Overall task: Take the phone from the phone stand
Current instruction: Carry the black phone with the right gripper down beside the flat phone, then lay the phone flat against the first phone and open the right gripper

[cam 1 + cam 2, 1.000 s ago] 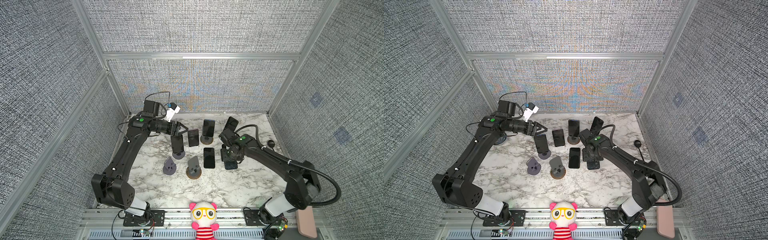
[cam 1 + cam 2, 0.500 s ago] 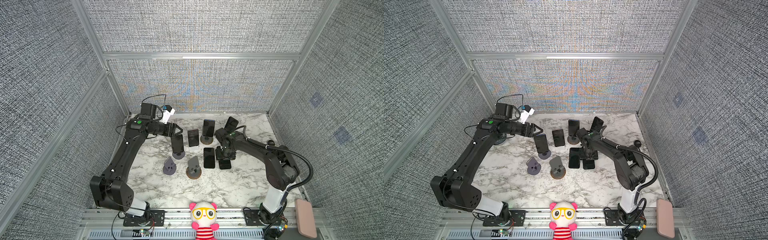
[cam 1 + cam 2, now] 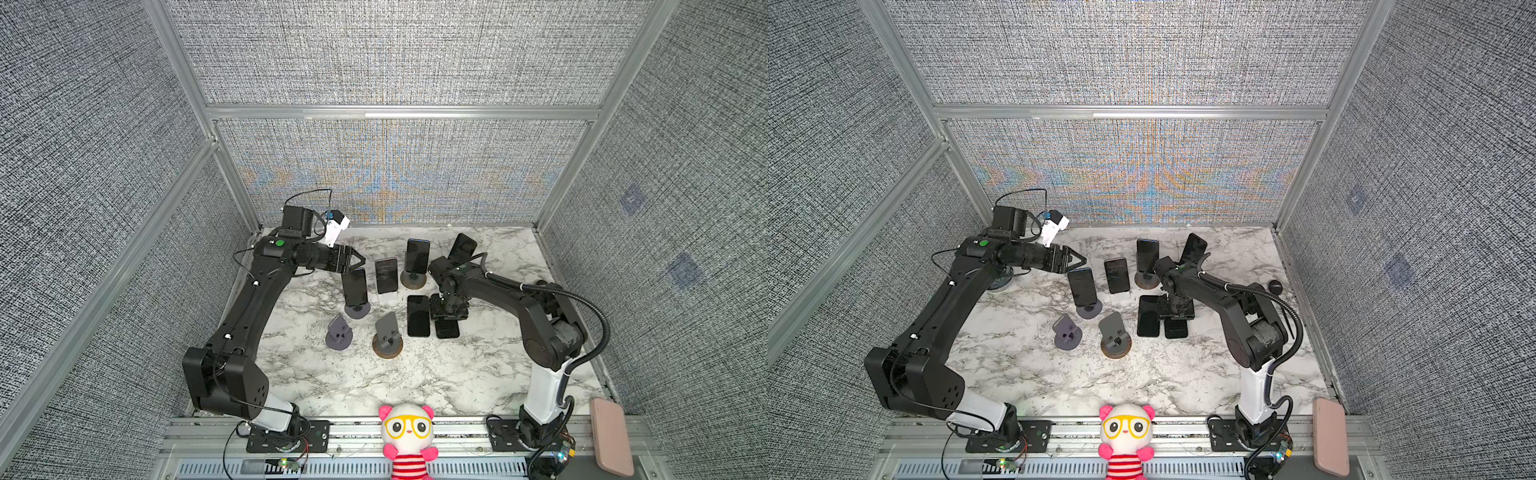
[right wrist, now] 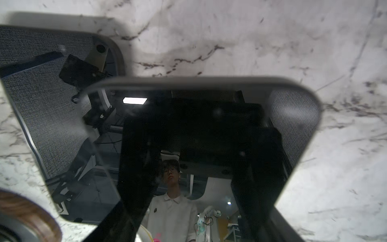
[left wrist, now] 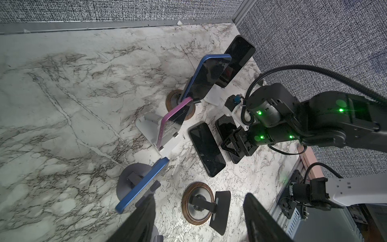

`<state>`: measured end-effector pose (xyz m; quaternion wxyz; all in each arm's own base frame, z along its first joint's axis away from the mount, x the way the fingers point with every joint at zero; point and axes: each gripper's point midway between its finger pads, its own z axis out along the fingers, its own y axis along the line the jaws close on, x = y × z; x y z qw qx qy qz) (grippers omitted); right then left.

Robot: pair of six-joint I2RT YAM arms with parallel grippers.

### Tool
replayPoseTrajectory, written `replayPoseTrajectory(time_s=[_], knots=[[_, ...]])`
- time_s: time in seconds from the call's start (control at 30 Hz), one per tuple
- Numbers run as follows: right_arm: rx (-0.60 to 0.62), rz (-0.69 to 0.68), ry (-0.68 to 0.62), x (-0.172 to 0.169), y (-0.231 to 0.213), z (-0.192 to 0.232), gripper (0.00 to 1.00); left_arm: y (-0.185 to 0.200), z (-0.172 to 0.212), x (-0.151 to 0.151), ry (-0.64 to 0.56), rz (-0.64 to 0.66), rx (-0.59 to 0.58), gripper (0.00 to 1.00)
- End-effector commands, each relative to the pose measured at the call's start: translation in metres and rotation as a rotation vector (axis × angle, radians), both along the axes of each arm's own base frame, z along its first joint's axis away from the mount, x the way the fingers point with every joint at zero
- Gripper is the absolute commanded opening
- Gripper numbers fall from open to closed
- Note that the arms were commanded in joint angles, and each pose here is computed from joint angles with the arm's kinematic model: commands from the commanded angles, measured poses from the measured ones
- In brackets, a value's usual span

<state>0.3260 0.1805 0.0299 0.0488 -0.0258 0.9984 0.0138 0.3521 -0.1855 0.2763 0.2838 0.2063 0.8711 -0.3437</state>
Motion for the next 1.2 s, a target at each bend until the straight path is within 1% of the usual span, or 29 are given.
replayPoseTrajectory(time_s=[0.0, 0.13, 0.2, 0.33, 0.47, 0.6, 0.77, 1.0, 1.07, 1.17], knots=[[-0.008, -0.006, 0.0, 0.002, -0.001, -0.001, 0.49, 0.0, 0.004, 0.001, -0.01, -0.006, -0.01, 0.68], [-0.015, -0.014, 0.007, 0.002, -0.003, -0.006, 0.54, 0.0, 0.004, 0.0, -0.01, -0.004, -0.01, 0.68], [-0.013, -0.019, 0.009, 0.002, -0.003, -0.008, 0.58, 0.0, 0.004, 0.0, -0.009, -0.005, -0.011, 0.68], [-0.008, -0.028, 0.025, -0.001, -0.005, -0.011, 0.64, 0.0, 0.004, 0.0, -0.007, -0.009, -0.015, 0.67], [-0.001, -0.03, 0.028, -0.002, -0.004, -0.013, 0.74, -0.003, 0.006, -0.003, -0.007, -0.029, -0.035, 0.66], [0.001, -0.031, 0.027, -0.002, -0.004, -0.012, 0.79, -0.003, 0.006, -0.002, -0.009, -0.026, -0.029, 0.66], [0.005, -0.034, 0.018, -0.001, -0.004, -0.008, 0.8, -0.002, 0.007, -0.002, -0.013, -0.025, -0.029, 0.66], [-0.006, -0.036, -0.033, -0.008, -0.015, 0.024, 0.79, -0.001, 0.006, -0.003, -0.011, -0.025, -0.027, 0.66], [-0.013, -0.036, -0.034, -0.015, -0.02, 0.03, 0.78, -0.002, 0.007, -0.003, -0.013, -0.025, -0.028, 0.66], [-0.038, -0.037, -0.02, -0.03, -0.031, 0.034, 0.72, -0.002, 0.007, -0.003, -0.013, -0.026, -0.028, 0.66]])
